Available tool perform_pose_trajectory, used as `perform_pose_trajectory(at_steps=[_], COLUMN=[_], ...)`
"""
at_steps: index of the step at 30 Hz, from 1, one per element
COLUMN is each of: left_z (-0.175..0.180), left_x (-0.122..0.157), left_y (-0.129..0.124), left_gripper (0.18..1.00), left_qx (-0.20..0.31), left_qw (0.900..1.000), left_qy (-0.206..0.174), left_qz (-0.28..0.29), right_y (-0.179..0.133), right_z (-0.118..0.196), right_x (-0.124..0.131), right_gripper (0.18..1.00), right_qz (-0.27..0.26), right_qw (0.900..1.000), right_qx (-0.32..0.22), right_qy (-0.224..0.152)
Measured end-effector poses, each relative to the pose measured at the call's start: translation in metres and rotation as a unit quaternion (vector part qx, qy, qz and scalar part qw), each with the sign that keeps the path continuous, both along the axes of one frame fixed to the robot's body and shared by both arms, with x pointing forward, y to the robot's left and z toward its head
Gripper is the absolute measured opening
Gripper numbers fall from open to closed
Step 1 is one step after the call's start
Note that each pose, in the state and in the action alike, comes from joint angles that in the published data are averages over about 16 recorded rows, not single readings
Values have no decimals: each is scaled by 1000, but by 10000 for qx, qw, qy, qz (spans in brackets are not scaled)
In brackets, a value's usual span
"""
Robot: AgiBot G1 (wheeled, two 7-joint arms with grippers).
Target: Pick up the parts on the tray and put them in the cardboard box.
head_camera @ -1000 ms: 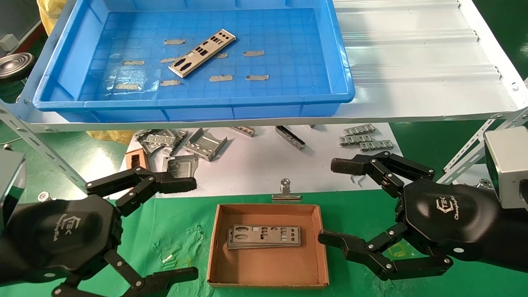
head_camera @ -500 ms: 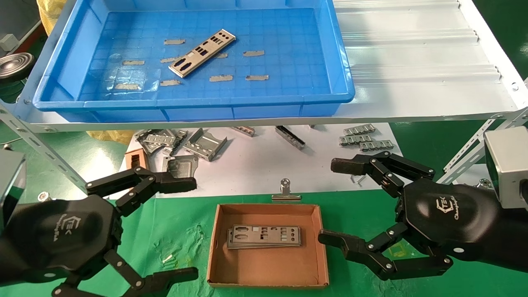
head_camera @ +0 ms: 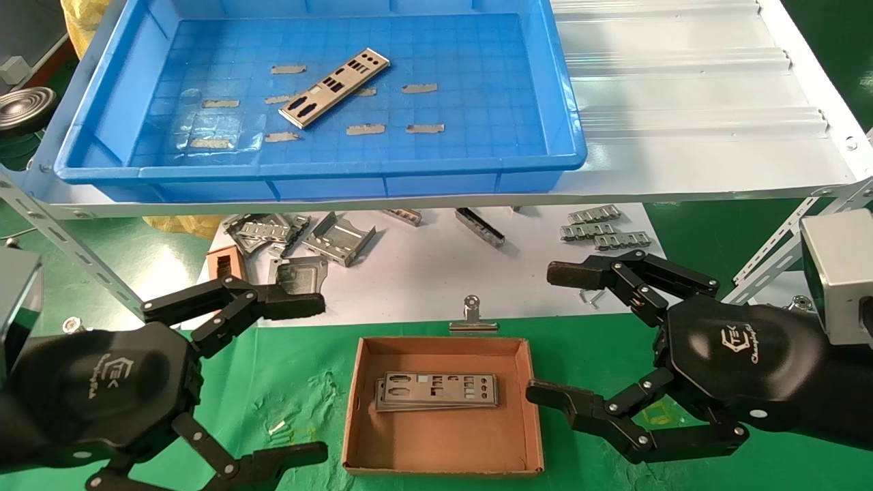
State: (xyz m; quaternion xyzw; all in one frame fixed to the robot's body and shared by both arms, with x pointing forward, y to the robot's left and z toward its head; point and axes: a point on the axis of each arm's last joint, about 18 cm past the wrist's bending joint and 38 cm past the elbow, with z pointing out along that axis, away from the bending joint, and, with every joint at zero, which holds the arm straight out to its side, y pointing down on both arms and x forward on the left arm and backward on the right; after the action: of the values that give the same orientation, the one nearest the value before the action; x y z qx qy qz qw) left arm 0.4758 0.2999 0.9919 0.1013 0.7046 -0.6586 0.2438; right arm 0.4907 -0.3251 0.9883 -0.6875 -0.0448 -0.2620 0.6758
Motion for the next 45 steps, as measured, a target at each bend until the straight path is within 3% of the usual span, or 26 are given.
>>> perform_pose_trajectory(at_steps=[45], left_z=[0], left_x=[0], left_y=[0], left_gripper=[1001], left_qx=[0], left_qw=[10000], left_qy=[0], left_qz=[0], right_y=[0], right_z=[0], right_x=[0], right_gripper=[1000], right_qz=[0], right_qw=[10000], right_qx=[0], right_qy=[0])
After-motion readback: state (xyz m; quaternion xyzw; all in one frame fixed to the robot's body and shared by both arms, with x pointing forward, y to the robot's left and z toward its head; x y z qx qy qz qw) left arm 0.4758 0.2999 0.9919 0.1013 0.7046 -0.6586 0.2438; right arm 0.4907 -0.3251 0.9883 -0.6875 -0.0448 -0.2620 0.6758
